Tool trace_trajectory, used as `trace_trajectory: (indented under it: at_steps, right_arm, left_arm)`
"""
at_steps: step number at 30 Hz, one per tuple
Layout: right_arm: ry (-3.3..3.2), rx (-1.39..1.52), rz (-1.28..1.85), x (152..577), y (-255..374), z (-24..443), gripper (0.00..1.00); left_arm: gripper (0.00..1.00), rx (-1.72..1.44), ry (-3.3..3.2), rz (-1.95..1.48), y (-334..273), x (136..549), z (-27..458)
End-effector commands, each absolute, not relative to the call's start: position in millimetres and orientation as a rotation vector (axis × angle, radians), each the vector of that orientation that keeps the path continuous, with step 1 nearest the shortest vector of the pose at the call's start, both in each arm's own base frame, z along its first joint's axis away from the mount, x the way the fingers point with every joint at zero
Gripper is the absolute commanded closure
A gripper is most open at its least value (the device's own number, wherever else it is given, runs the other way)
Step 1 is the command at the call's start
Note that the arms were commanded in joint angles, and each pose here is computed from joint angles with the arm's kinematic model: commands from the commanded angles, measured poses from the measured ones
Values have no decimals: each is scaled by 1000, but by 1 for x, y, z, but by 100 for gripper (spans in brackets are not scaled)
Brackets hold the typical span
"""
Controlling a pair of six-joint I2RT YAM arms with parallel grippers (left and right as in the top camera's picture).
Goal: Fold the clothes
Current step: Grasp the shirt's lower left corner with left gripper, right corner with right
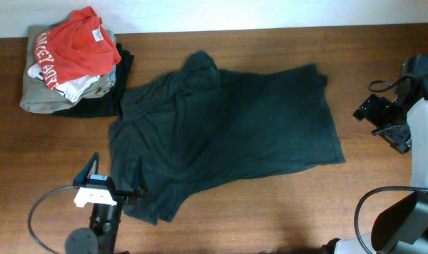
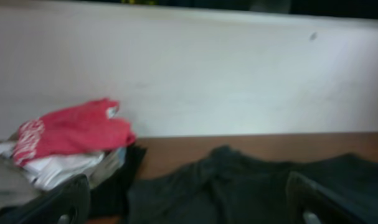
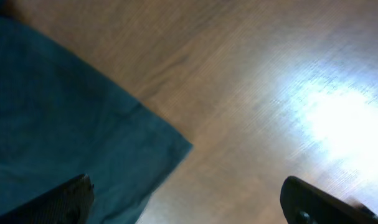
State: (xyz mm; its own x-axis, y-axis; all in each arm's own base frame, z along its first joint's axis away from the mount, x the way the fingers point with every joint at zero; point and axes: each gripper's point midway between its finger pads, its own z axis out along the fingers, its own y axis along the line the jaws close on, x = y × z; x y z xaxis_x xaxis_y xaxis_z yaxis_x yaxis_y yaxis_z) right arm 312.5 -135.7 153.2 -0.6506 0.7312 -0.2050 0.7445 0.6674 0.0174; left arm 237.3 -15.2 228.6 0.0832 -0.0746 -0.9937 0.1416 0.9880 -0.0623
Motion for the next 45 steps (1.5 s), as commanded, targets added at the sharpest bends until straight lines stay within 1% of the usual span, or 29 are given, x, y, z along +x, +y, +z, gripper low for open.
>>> trace_trajectory:
  at_steps: [1, 5, 9, 11, 14, 15, 18, 19, 22, 25, 28, 30, 31, 34, 35, 39, 42, 43, 44, 45]
  right_arm:
    - [2662, 1197, 34, 323, -124, 151, 1]
    - [2645, 1178, 121, 332, -117, 153, 1]
    - [2646, 1177, 121, 332, -117, 153, 1]
    - [2643, 1176, 121, 332, -117, 153, 1]
    - [2636, 1173, 122, 334, -118, 154, 1]
    - [2632, 1170, 122, 335, -118, 154, 1]
    - [2625, 1167, 125, 337, -119, 154, 1]
    - [2626, 1167, 130, 337, -118, 154, 1]
    - [2627, 1166, 138, 337, -117, 154, 1]
    - [2627, 1166, 138, 337, -117, 154, 1]
    - [2623, 1164, 139, 338, -117, 155, 1]
    - [2617, 1161, 139, 339, -118, 155, 1]
    - [2617, 1161, 139, 339, -118, 155, 1]
    - [2616, 1160, 138, 340, -118, 155, 2]
    - [2614, 1159, 138, 340, -118, 155, 1]
    - [2597, 1151, 139, 344, -120, 157, 1]
    - [2597, 1150, 139, 344, -120, 157, 1]
    - [2597, 1150, 139, 344, -120, 157, 1]
    - [2597, 1150, 139, 345, -120, 157, 1]
    - [2597, 1150, 139, 345, -120, 157, 1]
  left_arm:
    - [1, 90, 1532, -259, -30, 228, 288]
    - [1, 85, 1684, -308, -34, 237, 342]
    - [1, 72, 1753, -331, -35, 243, 350]
    - [1, -9, 1828, -369, -32, 245, 346]
    - [1, -275, 2048, -324, -8, 244, 318]
    - [1, -415, 2151, -268, 5, 240, 303]
    - [1, -605, 2400, -201, 16, 229, 268]
    - [1, -612, 2465, -248, 9, 229, 258]
    - [1, -605, 2682, -543, -31, 222, 231]
    - [1, -382, 2858, -796, -63, 212, 215]
    - [1, -209, 3067, -857, -71, 197, 190]
    - [1, -233, 3174, -795, -66, 191, 176]
    - [1, -294, 3215, -729, -61, 189, 171]
    - [1, -553, 3271, -362, -31, 182, 161]
    - [1, -606, 3264, -293, -29, 178, 161]
    - [1, -747, 3229, -256, -40, 155, 148]
    - [1, -922, 3206, -247, -49, 135, 114]
    - [5, -950, 3217, -311, -59, 128, 100]
    - [24, -950, 3227, -378, -66, 125, 92]
    - [32, -961, 3242, -446, -73, 120, 83]
